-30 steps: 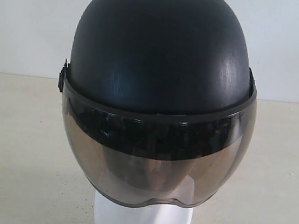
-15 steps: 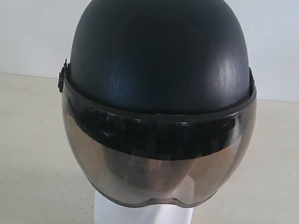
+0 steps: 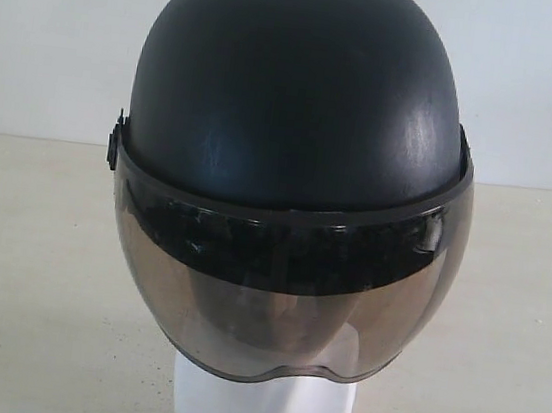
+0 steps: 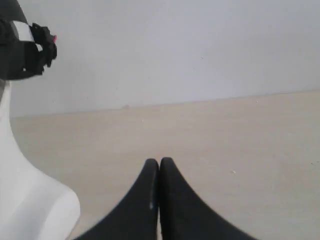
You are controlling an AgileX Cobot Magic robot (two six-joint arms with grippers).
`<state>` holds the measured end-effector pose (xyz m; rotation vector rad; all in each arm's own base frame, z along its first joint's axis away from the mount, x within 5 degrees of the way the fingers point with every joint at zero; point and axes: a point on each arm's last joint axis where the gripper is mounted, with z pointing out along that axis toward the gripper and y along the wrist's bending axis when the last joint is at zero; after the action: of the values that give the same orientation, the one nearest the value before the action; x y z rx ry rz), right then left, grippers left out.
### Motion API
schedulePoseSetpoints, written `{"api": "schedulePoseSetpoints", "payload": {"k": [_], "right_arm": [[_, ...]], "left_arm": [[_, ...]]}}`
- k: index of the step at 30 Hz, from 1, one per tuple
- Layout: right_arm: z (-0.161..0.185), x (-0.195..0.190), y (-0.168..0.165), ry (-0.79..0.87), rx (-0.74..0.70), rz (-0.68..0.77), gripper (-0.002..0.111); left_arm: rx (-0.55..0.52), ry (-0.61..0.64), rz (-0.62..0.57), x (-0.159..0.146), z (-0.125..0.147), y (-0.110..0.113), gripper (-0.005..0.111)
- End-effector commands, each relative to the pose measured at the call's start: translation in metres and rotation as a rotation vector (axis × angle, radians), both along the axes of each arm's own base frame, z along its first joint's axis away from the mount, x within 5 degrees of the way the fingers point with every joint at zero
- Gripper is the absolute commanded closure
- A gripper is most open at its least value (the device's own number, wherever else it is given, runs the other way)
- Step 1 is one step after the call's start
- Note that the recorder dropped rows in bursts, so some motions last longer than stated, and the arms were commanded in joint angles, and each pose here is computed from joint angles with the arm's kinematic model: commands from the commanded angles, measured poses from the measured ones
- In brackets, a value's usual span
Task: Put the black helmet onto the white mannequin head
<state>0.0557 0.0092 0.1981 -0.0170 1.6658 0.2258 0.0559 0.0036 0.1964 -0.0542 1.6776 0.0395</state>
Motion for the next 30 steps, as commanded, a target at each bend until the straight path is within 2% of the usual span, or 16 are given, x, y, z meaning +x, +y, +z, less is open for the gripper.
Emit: {"api": "schedulePoseSetpoints", "payload": {"k": [1,3,7,12,30], "right_arm": [[-0.009,-0.001,-0.002,0.068,-0.114,-0.008,0.108],[-0.013,-0.002,-0.003,0.118,-0.124,-0.026,0.108],[-0.014,-0.002,-0.008,0.140,-0.062,-0.125,0.108],[-0.015,-0.002,-0.014,0.159,-0.051,-0.237,0.108],[-0.016,-0.002,-0.015,0.163,-0.053,-0.244,0.108]], "left_arm": [[-0.002,-0.013,-0.001,0.000,0.000,0.000,0.102],[-0.002,-0.013,-0.001,0.000,0.000,0.000,0.102],[-0.002,-0.013,-0.001,0.000,0.000,0.000,0.102],[-0.002,-0.013,-0.001,0.000,0.000,0.000,0.102],[-0.002,-0.013,-0.001,0.000,0.000,0.000,0.102]]}}
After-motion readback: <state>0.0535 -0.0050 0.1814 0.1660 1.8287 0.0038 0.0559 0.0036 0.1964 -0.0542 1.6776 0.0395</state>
